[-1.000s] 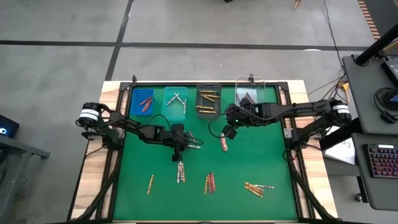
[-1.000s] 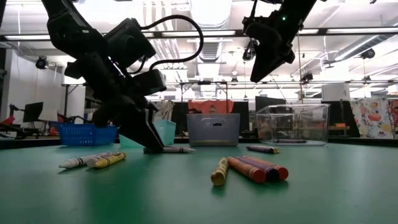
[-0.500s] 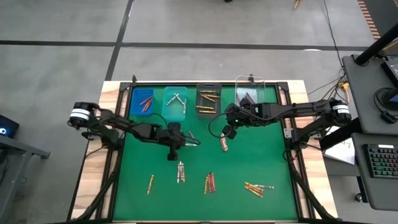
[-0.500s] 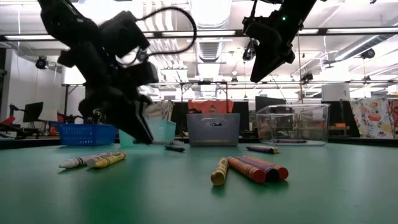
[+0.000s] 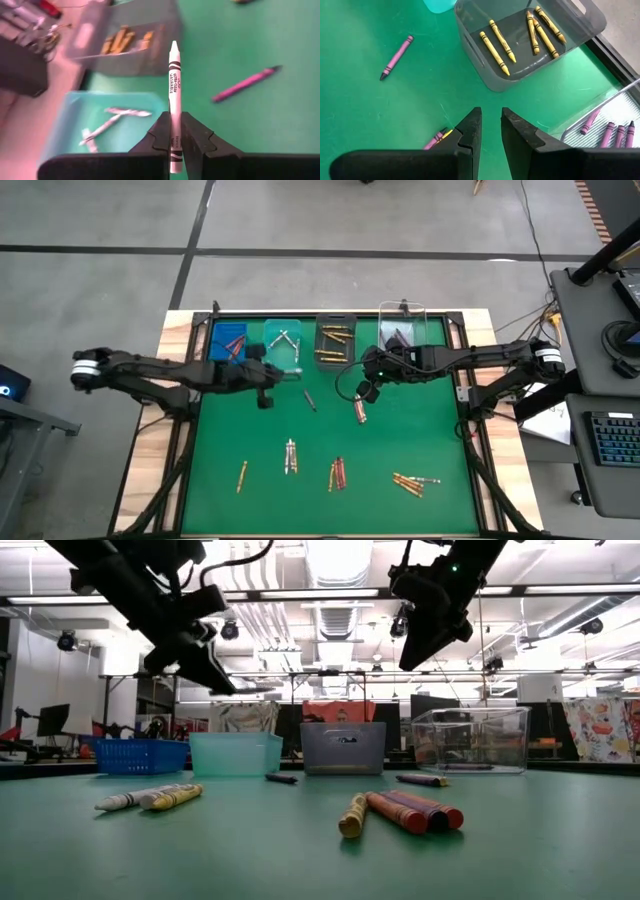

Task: Sort crayons
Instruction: Put the white crayon into the light blue bin

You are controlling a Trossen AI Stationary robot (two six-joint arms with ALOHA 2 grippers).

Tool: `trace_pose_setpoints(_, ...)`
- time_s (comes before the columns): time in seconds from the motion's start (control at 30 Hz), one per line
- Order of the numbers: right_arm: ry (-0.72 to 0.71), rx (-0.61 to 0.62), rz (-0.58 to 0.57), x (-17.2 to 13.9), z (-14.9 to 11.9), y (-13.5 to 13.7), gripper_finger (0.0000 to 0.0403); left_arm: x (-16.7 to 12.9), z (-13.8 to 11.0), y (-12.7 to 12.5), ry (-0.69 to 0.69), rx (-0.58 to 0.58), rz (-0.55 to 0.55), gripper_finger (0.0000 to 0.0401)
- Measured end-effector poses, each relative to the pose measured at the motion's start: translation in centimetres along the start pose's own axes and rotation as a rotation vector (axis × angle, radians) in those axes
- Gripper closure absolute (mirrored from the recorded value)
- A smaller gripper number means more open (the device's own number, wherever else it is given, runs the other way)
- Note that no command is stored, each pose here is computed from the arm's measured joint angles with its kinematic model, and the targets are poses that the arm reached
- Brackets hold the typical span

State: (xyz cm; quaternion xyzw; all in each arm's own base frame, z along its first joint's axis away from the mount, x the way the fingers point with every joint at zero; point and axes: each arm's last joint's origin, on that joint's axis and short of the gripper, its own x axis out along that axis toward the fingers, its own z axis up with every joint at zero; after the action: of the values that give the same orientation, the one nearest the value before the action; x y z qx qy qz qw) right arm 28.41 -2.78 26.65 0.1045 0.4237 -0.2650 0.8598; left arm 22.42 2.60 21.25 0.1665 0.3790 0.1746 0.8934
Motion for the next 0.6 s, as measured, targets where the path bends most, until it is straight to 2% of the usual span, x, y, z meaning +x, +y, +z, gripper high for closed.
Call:
trace_pose_setpoints(0.13, -0.001, 0.000, 0.000, 0.0, 0.0, 0.0, 0.0339, -0.6, -0.6, 2.7, 0.011, -0.057, 0.084, 0.0399)
trace_pose_setpoints(0.3, -0.003, 0.001, 0.001, 0.0, 0.0, 0.0, 0.0339, -0.4, -1.3, 6.1, 0.090, -0.123, 0.179, 0.0400)
trace_pose_setpoints(0.47, -0.004, 0.001, 0.002, 0.0, 0.0, 0.0, 0.0339, 0.5, -0.9, 9.0, 0.198, -0.179, 0.160, 0.0400)
trace_pose_setpoints(0.6, -0.004, 0.001, 0.002, 0.0, 0.0, 0.0, 0.0339, 1.9, -0.6, 10.8, 0.336, -0.170, 0.134, 0.0400)
